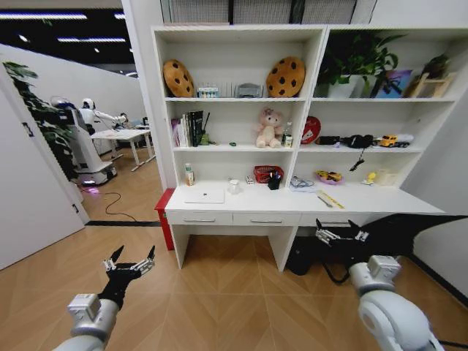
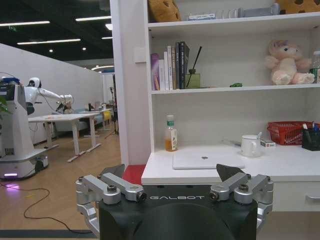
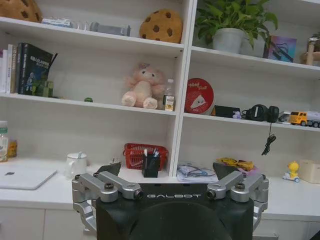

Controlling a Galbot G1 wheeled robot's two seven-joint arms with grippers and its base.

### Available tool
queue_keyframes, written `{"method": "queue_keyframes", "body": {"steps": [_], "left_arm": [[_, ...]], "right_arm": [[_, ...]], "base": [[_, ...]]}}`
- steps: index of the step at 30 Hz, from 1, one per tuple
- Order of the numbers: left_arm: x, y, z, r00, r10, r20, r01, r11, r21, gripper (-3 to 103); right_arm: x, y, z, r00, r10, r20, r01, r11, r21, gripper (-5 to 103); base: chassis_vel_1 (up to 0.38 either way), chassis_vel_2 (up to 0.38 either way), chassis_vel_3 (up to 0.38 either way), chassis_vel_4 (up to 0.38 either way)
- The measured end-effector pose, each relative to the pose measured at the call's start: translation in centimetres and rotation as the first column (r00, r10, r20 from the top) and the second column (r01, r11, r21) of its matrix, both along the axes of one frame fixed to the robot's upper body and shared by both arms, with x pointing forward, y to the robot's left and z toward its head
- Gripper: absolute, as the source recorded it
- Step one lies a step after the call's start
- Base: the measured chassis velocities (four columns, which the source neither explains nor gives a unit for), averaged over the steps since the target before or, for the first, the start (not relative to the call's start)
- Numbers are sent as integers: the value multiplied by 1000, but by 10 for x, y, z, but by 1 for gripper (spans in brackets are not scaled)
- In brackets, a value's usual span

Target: Organize the objects on the table.

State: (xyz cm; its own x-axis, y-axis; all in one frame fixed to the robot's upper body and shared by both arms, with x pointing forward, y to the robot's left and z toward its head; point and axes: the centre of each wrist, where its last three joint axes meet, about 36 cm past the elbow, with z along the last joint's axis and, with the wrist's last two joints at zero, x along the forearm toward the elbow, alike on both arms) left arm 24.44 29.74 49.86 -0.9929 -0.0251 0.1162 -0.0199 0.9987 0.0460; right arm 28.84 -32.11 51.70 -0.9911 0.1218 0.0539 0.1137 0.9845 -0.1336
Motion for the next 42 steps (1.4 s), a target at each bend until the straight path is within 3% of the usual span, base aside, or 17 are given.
{"method": "queue_keyframes", "body": {"steps": [5,7,42], "left_arm": [[0,0,0,1000,0,0,0,1000,0,100],[0,0,0,1000,0,0,0,1000,0,100],[0,0,0,1000,0,0,0,1000,0,100]], "right_arm": [[-39,30,-3,996,53,-69,-49,998,49,100],[-45,37,-2,997,49,-52,-47,998,35,100],[-41,35,-2,998,35,-42,-34,999,20,100]], "base": [[0,0,0,0],[0,0,0,0],[0,0,0,0]]}}
